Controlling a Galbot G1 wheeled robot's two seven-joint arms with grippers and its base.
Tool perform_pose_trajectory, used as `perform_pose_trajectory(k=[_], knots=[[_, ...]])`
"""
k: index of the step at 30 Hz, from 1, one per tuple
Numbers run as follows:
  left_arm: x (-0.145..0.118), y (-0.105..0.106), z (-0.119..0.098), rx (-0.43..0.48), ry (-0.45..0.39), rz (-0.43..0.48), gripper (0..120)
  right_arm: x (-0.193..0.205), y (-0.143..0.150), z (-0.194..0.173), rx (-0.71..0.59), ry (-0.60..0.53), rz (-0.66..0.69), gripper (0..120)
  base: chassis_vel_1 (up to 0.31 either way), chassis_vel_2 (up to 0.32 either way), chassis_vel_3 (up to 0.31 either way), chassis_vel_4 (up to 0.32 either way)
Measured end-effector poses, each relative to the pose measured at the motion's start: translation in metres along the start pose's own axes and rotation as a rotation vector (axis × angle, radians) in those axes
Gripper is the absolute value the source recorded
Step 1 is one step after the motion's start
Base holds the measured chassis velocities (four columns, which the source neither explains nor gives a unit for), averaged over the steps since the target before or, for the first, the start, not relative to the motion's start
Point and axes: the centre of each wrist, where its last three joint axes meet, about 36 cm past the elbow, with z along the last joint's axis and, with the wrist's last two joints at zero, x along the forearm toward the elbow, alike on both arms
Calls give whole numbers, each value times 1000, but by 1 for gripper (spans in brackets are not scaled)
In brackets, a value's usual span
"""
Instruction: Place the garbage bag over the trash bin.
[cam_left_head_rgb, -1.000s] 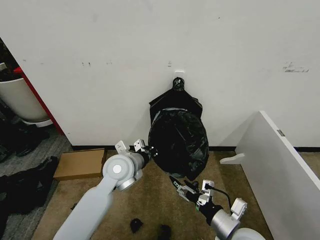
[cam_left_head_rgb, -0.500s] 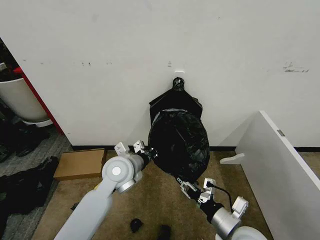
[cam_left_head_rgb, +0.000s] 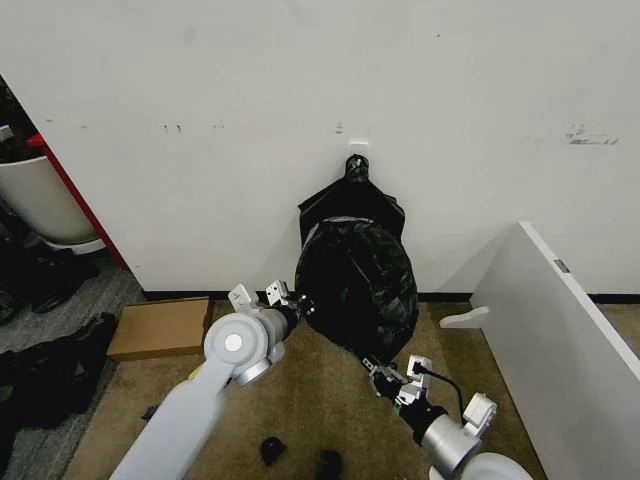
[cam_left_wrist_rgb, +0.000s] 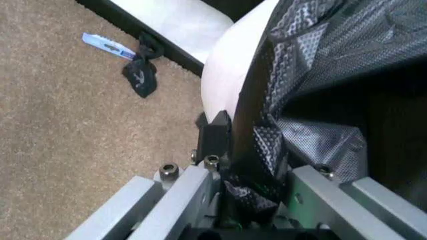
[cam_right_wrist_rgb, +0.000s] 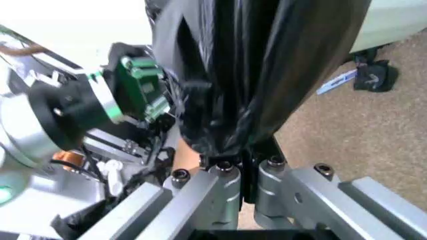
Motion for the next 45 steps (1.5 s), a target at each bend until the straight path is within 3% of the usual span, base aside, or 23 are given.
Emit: perform_pose_trajectory(k=[5, 23, 30, 37, 43, 45], knots=[[4, -2, 6, 1, 16, 12, 1, -15, -13, 11, 125, 50, 89, 0, 0, 0, 0, 0], [17, 3, 17, 0, 61, -3, 1, -34, -38, 16, 307, 6, 364, 0, 0, 0, 0, 0], [18, 6, 15, 3, 55, -9, 1, -25, -34, 15, 314, 0, 307, 0, 0, 0, 0, 0], [15, 8, 9, -13, 87, -38, 1, -14, -41, 24, 446, 8, 262, 22, 0, 0, 0, 0], [13, 14, 2, -23, 97, -51, 1, -4, -70, 23, 529, 14, 285, 48, 0, 0, 0, 0], [13, 15, 1, -24, 96, -51, 1, -4, -72, 22, 531, 14, 290, 50, 0, 0, 0, 0]])
